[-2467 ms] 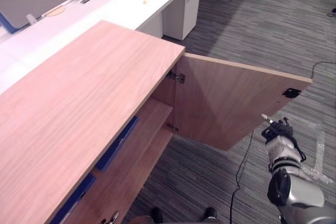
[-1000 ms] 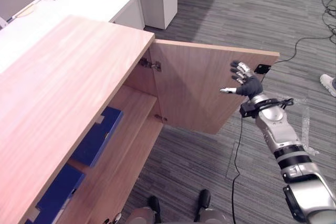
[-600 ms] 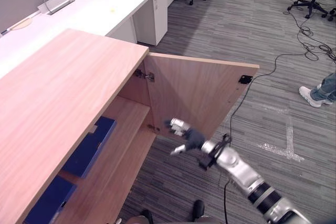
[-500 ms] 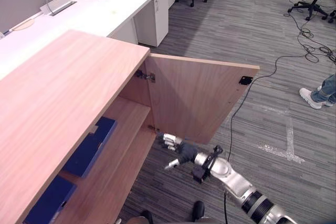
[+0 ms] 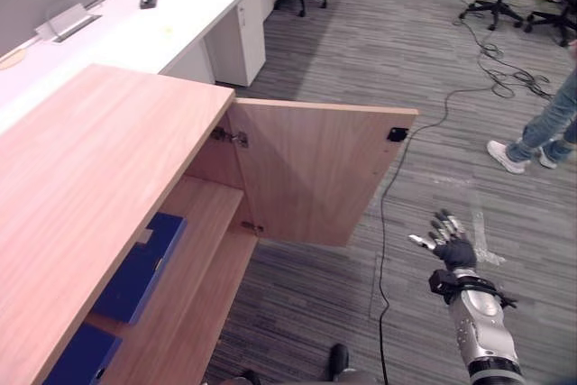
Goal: Walk over to the cabinet, pick up the folder, carry it to the office cabinet, place the folder inside the office cabinet, then close the office cabinet door
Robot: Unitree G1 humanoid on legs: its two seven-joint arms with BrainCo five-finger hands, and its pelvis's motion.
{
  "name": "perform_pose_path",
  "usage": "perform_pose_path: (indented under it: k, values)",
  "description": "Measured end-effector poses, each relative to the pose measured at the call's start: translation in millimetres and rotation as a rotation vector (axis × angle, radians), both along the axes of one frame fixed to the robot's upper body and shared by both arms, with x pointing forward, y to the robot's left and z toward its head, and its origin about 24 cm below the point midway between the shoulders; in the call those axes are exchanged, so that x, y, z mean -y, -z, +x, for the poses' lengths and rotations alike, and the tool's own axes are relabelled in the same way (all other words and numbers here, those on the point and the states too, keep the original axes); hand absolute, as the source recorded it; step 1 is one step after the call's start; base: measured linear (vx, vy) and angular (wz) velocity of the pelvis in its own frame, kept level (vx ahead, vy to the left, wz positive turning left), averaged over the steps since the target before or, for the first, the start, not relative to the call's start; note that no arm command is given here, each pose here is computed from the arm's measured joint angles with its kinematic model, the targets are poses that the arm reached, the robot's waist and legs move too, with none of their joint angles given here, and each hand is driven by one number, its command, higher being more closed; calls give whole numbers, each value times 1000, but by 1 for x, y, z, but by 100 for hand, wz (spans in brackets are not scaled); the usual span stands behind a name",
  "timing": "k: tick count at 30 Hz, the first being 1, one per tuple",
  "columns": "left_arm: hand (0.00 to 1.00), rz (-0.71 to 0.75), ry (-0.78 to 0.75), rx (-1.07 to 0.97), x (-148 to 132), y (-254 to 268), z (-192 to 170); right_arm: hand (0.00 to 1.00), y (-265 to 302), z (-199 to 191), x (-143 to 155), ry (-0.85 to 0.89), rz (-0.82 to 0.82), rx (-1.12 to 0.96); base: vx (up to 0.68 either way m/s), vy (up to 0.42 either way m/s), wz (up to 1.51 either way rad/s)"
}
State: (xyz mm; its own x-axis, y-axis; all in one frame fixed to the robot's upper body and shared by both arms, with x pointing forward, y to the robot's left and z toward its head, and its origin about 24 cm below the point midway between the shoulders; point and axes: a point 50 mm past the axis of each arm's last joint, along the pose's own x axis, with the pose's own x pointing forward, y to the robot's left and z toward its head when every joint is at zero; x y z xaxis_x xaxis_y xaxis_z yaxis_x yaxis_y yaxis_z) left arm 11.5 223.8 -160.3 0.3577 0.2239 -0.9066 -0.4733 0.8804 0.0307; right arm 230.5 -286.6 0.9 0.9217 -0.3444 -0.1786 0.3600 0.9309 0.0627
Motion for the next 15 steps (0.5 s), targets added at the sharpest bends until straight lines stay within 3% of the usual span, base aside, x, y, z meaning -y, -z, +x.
perform_pose_path:
  k: [5,15]
  values:
    - [0,19,-34,-12,-5,-1,-3,0,11,-2,-4,59,37,-37,-60,-16,-38]
    - [0,-16,-121,-5,2,2,0,0,32,-4,-17,50,92,-122,53,-181,-20]
